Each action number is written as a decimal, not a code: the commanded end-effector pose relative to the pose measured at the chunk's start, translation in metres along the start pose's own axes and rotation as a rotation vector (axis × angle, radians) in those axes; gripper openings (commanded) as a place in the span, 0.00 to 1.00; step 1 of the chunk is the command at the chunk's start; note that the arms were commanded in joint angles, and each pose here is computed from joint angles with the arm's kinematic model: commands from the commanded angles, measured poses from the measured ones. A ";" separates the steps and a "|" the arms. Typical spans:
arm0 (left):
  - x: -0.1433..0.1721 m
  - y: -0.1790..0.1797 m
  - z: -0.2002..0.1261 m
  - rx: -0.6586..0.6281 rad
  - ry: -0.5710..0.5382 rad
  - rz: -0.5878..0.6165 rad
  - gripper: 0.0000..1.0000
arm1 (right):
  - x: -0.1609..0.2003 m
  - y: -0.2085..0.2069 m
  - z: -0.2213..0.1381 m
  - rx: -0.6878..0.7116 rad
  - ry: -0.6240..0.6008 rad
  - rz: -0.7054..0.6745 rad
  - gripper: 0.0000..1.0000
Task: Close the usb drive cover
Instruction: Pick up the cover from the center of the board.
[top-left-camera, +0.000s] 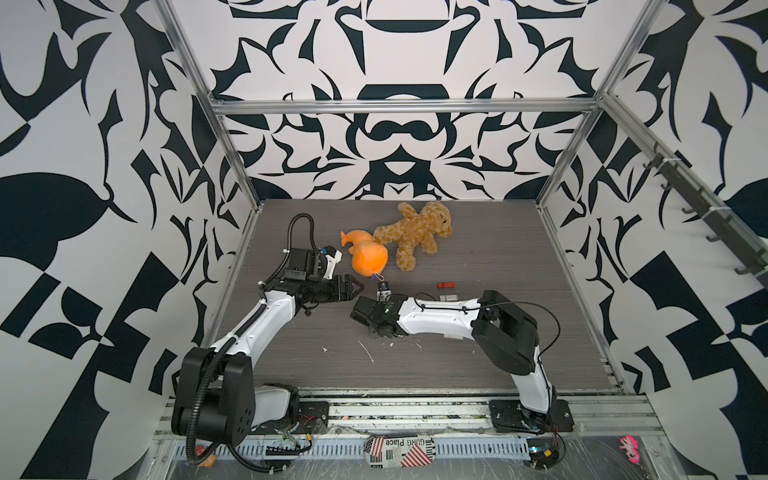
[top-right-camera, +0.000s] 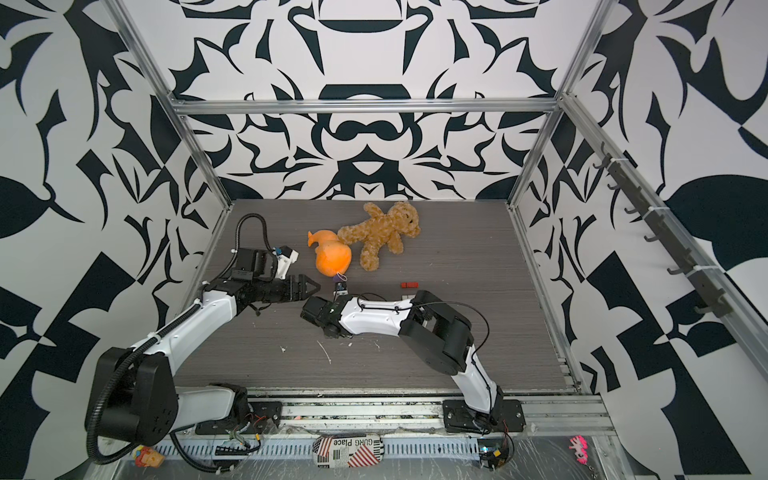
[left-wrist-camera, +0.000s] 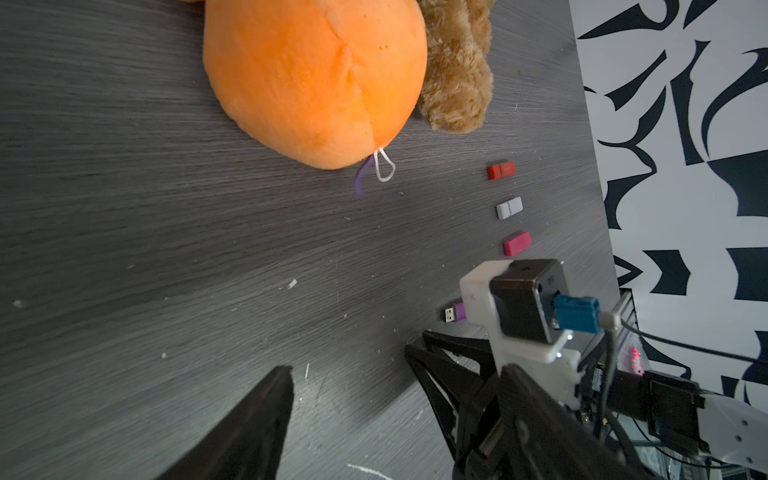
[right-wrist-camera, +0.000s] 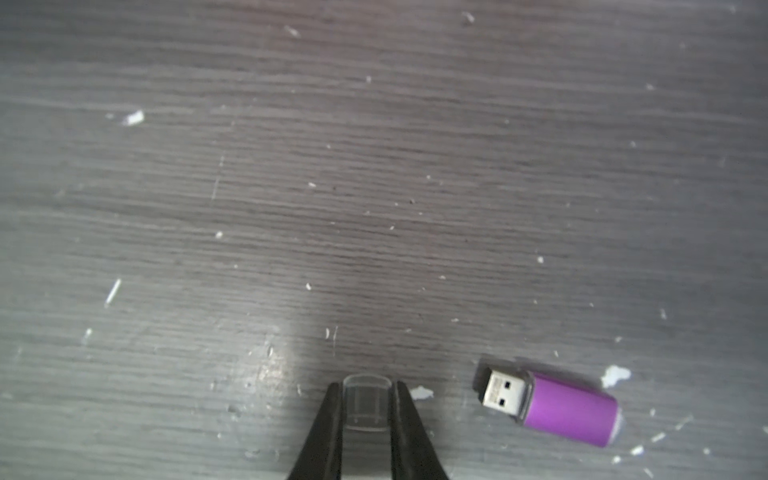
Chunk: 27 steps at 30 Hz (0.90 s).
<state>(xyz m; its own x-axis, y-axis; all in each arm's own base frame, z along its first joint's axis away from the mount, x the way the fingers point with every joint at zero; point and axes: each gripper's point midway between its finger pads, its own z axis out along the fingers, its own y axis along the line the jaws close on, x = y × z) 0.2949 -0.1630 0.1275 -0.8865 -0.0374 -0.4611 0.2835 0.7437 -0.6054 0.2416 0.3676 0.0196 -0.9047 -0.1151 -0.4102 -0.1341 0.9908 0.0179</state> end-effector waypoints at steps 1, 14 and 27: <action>0.005 -0.001 0.002 0.029 0.026 -0.026 0.82 | 0.028 -0.015 0.007 0.005 0.103 -0.197 0.17; 0.023 0.012 -0.010 0.111 0.084 -0.260 0.73 | -0.014 0.023 -0.024 -0.213 -0.099 -0.628 0.14; 0.036 0.011 0.002 0.245 0.095 -0.414 0.54 | -0.064 0.032 -0.073 -0.625 -0.293 -0.850 0.14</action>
<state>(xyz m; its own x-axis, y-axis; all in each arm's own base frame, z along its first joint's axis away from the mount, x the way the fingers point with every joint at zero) 0.2638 -0.1514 0.0984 -0.9704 -0.2138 -0.1127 -0.0268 0.5587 -0.8289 0.2686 0.3868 0.0860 -0.4520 -0.6479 -0.6131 -0.8421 0.5366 0.0538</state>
